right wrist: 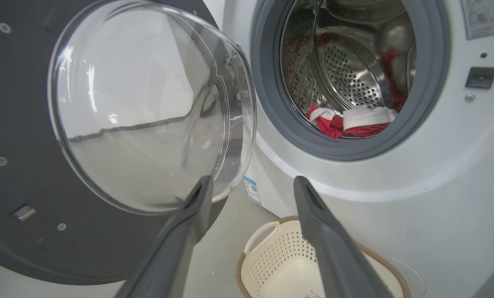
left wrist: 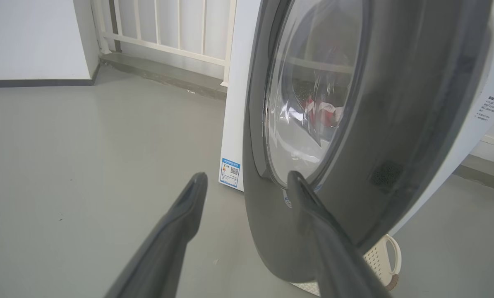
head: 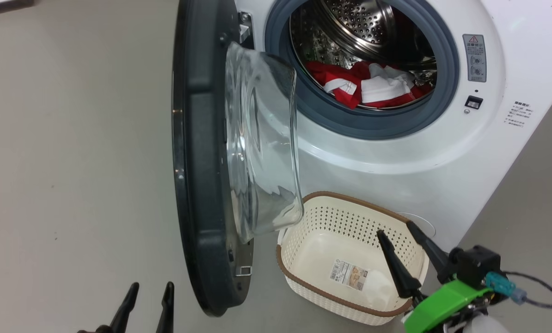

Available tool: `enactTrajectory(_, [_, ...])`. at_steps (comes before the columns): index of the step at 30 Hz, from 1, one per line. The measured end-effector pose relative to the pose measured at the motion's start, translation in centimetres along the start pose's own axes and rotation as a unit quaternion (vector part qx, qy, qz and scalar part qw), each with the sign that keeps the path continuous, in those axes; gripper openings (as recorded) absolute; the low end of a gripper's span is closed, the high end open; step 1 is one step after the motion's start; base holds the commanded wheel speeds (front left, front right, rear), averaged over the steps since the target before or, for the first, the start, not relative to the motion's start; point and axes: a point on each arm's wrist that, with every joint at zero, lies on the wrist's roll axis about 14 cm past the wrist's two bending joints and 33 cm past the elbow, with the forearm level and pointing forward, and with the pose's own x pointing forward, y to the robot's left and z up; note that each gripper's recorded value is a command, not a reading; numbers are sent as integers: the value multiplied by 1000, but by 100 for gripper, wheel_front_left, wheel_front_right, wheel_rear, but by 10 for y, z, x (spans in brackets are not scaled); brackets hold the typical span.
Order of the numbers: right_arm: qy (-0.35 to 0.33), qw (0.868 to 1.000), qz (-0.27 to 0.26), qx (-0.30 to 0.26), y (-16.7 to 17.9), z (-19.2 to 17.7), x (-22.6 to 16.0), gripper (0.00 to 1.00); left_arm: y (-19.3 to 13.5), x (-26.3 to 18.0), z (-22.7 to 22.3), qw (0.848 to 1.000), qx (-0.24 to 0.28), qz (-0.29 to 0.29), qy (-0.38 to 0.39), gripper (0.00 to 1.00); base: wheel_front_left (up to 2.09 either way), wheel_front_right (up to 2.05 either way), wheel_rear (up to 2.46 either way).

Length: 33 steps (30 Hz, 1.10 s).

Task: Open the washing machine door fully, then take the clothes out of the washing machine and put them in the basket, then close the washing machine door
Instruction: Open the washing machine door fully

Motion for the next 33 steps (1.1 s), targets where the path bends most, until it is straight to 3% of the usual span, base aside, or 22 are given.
enactTrajectory(14, [37, 999, -37, 1, -11, -32, -25, 100, 0, 0, -1, 1000, 0, 0, 1, 100, 0, 0, 0])
enactTrajectory(15, [37, 999, -38, 1, -11, -32, -25, 100, 0, 0, 0, 1000, 0, 0, 1, 44, 0, 0, 0])
enactTrajectory(16, [36, 999, -39, 1, -11, -32, -25, 100, 0, 0, 0, 1000, -1, 0, -1, 0, 0, 0, 0])
enactTrajectory(26, [35, 998, -42, -2, -10, -31, -28, 100, 6, 14, 62, 995, -17, 7, -99, 0, 0, 0, 0])
enactTrajectory(33, [31, 998, -46, -2, -12, -28, -28, 100, -15, 12, 144, 974, -14, -30, -225, 0, 0, 0, 0])
